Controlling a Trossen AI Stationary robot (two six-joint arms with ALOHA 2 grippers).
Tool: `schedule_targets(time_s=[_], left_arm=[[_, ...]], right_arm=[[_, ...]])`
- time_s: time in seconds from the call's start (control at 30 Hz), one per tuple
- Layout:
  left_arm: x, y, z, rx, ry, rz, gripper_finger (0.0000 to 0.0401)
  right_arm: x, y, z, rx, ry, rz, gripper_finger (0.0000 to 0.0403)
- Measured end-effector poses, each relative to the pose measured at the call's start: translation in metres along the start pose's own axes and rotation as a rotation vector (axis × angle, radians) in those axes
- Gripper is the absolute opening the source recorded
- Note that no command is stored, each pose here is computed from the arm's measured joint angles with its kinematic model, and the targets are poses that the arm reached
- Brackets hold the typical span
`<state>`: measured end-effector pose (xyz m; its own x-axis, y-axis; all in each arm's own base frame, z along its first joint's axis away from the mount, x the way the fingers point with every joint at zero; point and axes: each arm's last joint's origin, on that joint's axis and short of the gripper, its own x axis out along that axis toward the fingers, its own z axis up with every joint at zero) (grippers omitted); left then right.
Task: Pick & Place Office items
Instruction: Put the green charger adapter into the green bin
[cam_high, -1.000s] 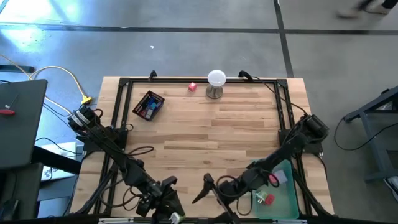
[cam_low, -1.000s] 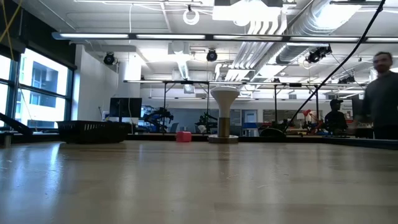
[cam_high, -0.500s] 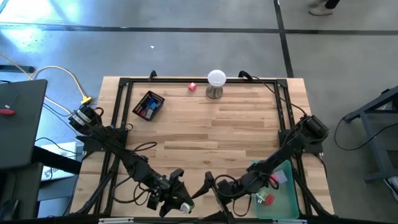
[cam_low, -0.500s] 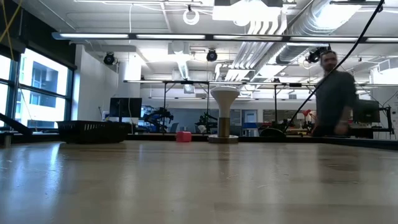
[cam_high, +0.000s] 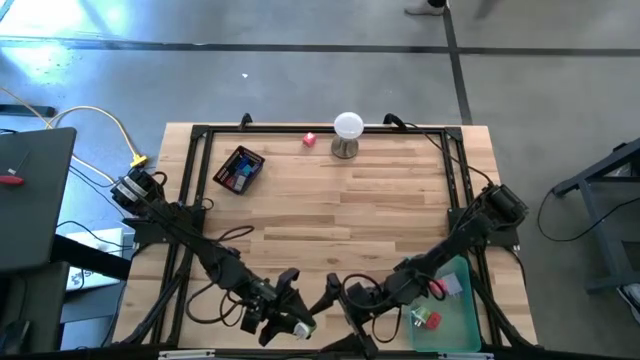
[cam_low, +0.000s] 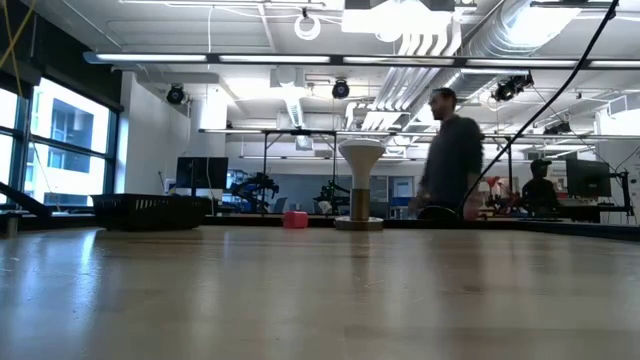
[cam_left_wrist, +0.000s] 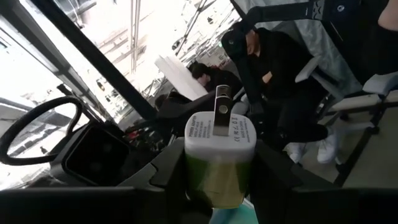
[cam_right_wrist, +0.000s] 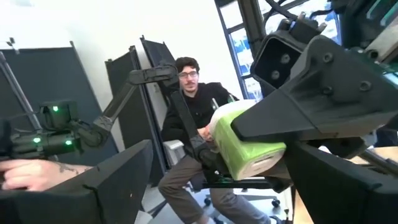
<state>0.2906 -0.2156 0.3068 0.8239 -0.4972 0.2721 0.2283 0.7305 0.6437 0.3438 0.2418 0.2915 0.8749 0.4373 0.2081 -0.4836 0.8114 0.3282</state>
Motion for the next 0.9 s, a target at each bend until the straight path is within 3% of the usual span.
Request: schedule_targets(time_s=[0.5, 0.73, 0.9], left_arm=[[0.002, 0.017, -0.018, -0.074, 0.042, 0.021, 0.0125], [0.002, 0.016, -0.018, -0.033, 0.008, -0.022, 0.0125], [0.002, 0.015, -0.017, -0.037, 0.010, -0.025, 0.0125]], right_arm=[[0.001, -0.009, 0.002, 0.030, 0.011, 0.000, 0.0349], [0.001, -0.009, 0.001, -0.013, 0.013, 0.007, 0.0348], [0.002, -0.009, 0.001, -0.023, 0.014, 0.007, 0.0319]])
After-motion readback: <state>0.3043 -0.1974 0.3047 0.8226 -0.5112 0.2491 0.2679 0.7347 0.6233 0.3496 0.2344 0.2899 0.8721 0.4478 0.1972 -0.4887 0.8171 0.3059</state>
